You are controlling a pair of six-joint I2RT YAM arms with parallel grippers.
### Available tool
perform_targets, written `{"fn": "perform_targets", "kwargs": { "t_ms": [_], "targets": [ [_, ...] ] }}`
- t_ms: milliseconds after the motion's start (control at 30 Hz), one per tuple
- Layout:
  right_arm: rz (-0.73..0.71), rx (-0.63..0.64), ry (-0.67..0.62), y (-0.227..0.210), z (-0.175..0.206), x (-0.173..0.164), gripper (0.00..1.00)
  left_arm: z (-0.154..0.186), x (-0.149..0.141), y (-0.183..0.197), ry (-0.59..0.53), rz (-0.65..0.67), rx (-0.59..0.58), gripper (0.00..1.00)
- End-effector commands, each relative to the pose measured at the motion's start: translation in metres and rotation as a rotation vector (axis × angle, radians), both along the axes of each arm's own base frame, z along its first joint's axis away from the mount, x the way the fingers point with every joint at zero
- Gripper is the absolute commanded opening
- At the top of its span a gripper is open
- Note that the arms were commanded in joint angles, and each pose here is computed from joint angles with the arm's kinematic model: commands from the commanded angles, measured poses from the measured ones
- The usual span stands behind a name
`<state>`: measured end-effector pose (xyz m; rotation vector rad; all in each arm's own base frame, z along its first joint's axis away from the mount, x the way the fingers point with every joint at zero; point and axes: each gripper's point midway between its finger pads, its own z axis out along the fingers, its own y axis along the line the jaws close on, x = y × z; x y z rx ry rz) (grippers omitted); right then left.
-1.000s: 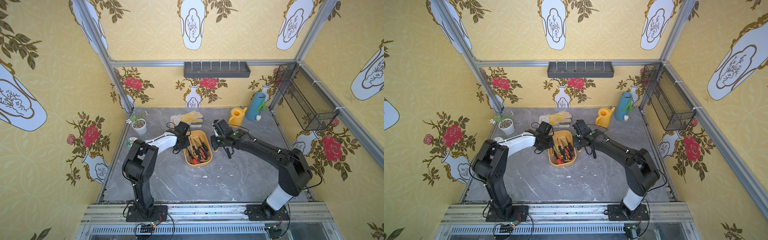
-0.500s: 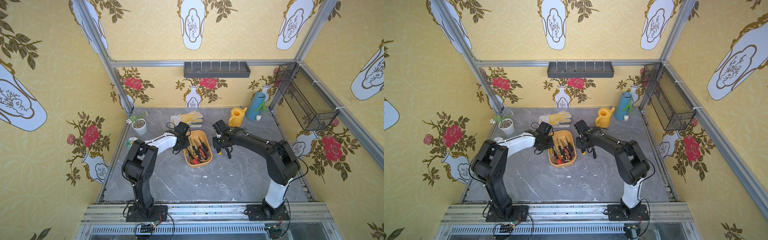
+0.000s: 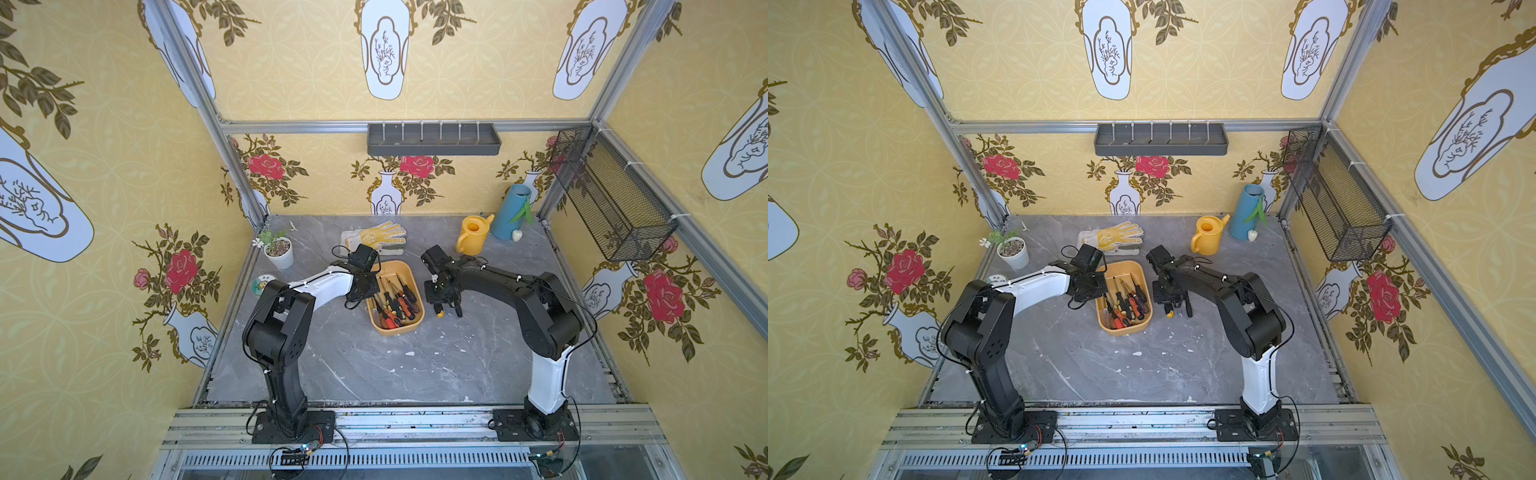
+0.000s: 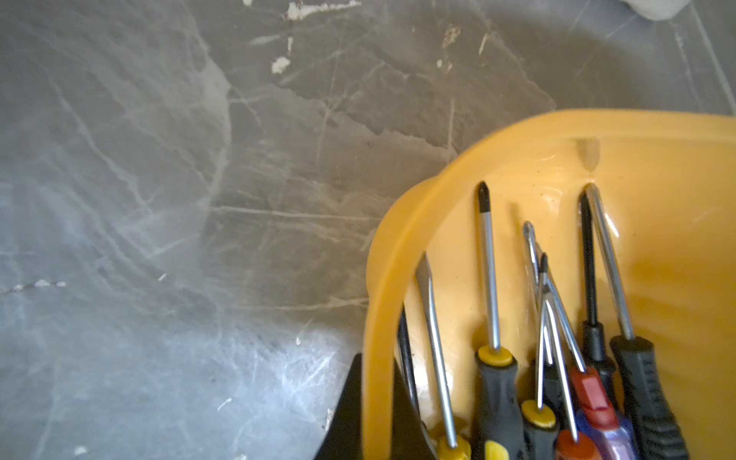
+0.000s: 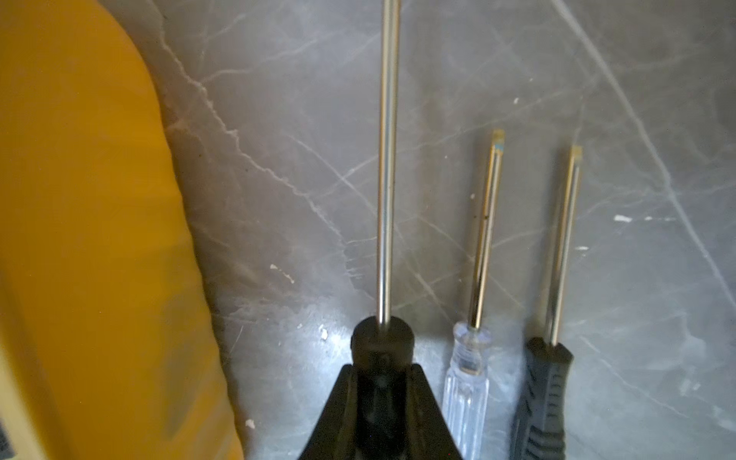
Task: Take out the screwdriver from the storage box
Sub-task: Place the screwdriver at the center of the board.
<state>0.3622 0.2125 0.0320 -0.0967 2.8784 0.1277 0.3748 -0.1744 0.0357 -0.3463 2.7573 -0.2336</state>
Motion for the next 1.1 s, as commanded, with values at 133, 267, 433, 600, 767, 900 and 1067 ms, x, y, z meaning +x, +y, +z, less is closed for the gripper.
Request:
{"fn": "perform_targets", "kwargs": {
  "t_ms": [133,267,433,600,767,900,1067],
  "targets": [
    [-0.001,-0.012,0.031,0.0,-0.008,-0.002,0.05,-0.013,-0.012,0.004,0.07,-0.011,0.02,0.0],
    [-0.003,-0.016,0.039,-0.002,-0.012,-0.005,0.13,-0.011,-0.013,0.004,0.066,-0.005,0.017,0.0],
    [-0.002,-0.021,0.043,-0.004,-0.014,-0.005,0.21,-0.01,-0.012,0.004,0.063,-0.01,0.018,0.0],
    [-0.007,-0.015,0.057,-0.002,-0.017,-0.005,0.34,-0.009,-0.011,0.003,0.061,-0.012,0.015,0.0],
    [-0.008,-0.017,0.058,-0.003,-0.018,-0.006,0.37,-0.011,-0.013,0.004,0.066,-0.011,0.019,0.0],
    [-0.008,-0.013,0.042,-0.002,-0.014,-0.004,0.41,-0.012,-0.013,0.004,0.069,-0.01,0.021,0.0],
    [-0.018,0.005,0.012,-0.001,-0.005,-0.001,0.46,-0.012,-0.012,0.003,0.067,-0.012,0.018,0.0]
  ]
}}
